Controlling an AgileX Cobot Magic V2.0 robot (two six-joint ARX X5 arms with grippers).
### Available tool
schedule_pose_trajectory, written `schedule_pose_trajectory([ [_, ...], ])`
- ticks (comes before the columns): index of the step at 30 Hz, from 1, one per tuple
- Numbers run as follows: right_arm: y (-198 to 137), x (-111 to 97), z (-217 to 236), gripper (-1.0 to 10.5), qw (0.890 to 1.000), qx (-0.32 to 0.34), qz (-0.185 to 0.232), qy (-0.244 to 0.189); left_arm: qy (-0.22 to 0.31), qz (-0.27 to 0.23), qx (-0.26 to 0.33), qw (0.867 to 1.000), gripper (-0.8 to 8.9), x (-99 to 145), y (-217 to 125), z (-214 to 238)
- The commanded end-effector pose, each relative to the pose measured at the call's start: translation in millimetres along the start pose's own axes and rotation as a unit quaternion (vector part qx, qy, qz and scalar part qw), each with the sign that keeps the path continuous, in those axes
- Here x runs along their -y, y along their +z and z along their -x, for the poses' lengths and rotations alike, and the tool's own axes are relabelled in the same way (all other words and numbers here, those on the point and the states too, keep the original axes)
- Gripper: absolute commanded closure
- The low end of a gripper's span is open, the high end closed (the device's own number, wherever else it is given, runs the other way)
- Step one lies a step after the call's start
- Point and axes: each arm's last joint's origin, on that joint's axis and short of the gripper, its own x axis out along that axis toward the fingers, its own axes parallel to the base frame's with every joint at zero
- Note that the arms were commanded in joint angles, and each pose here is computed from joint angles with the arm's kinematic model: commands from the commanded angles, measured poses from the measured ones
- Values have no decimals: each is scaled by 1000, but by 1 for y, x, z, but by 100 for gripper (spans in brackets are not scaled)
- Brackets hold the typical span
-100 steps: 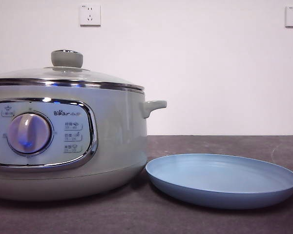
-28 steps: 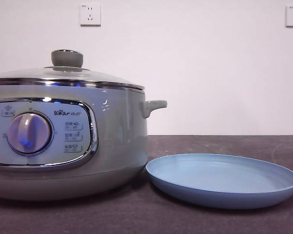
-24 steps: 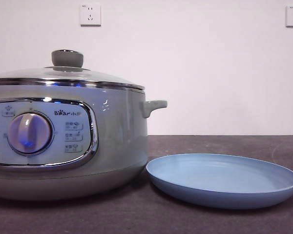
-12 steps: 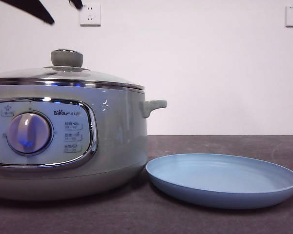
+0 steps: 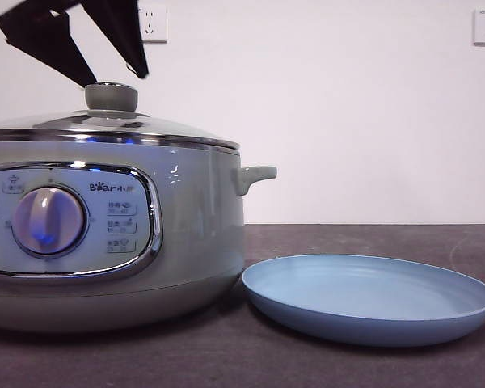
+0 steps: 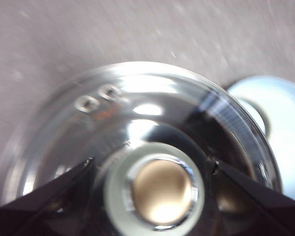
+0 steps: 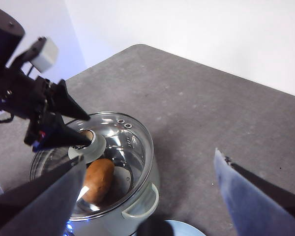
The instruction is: Take the potato out from the steamer,put the potato on the plate,close the lid
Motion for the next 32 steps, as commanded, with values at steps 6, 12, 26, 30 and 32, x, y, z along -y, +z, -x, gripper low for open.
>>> schedule_pose_trajectory([
  [6,2,-1,1,508,1000,5,6,-1,-10,-20,-35,999,439,10,-3,-12],
  [12,2,-1,1,509,1000,5,6,-1,-5,-18,-68,997,521,9,-6,-28],
  [26,2,-1,1,510,1000,8,7,-1,52,-40,-56,996,822,7,4,-15],
  [30,3,-1,1,510,1000,9,5,0,53,-41,-24,997,822,10,24,12],
  [32,3,-1,1,510,1000,9,4,0,53,-49,-1,997,822,11,34,27],
])
